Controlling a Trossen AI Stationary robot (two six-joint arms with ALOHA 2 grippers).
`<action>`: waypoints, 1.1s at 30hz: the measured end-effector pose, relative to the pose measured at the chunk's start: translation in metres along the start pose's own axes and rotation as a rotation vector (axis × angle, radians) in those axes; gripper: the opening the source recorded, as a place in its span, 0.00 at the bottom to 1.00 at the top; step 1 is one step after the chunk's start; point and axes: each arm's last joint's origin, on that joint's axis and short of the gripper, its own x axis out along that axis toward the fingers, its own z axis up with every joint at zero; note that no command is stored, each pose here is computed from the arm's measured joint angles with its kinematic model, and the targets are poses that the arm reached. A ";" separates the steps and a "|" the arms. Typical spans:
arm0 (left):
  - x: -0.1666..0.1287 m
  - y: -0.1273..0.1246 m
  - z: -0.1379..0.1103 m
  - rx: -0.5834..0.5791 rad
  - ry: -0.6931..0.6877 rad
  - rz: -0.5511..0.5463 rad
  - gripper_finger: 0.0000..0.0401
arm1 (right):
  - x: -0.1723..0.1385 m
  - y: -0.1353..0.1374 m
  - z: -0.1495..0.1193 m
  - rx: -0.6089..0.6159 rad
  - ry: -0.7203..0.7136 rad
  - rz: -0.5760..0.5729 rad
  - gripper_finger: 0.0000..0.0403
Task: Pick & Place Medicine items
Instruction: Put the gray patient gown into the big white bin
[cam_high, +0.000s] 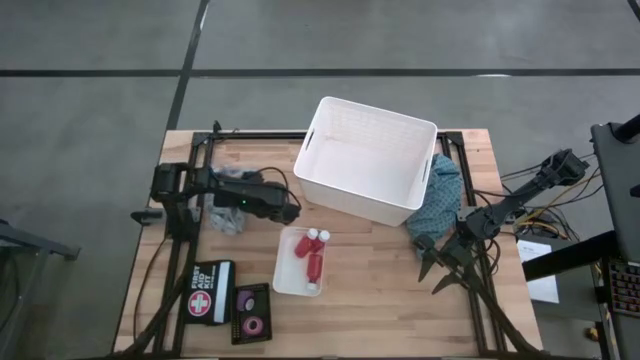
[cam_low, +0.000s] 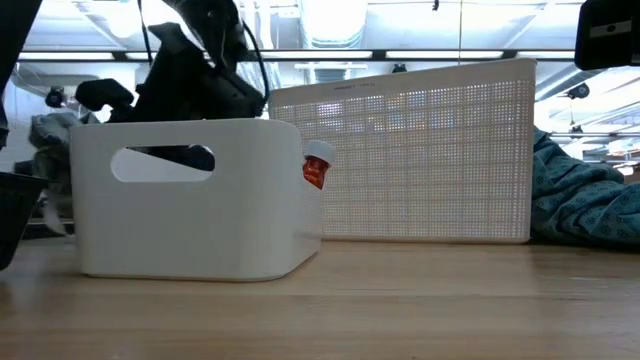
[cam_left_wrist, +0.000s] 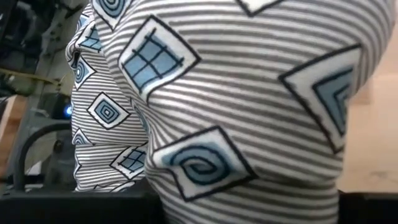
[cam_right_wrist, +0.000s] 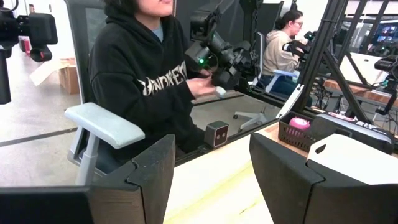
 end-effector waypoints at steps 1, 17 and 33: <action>-0.002 0.000 0.001 0.000 -0.011 -0.010 0.32 | 0.000 0.000 0.000 0.001 0.000 -0.001 0.51; -0.049 0.024 0.015 -0.011 -0.365 -0.244 0.32 | 0.000 0.000 0.000 0.000 0.000 0.000 0.51; -0.104 0.108 0.028 -0.222 -0.778 -0.647 0.32 | 0.000 0.000 0.000 0.001 0.000 0.000 0.51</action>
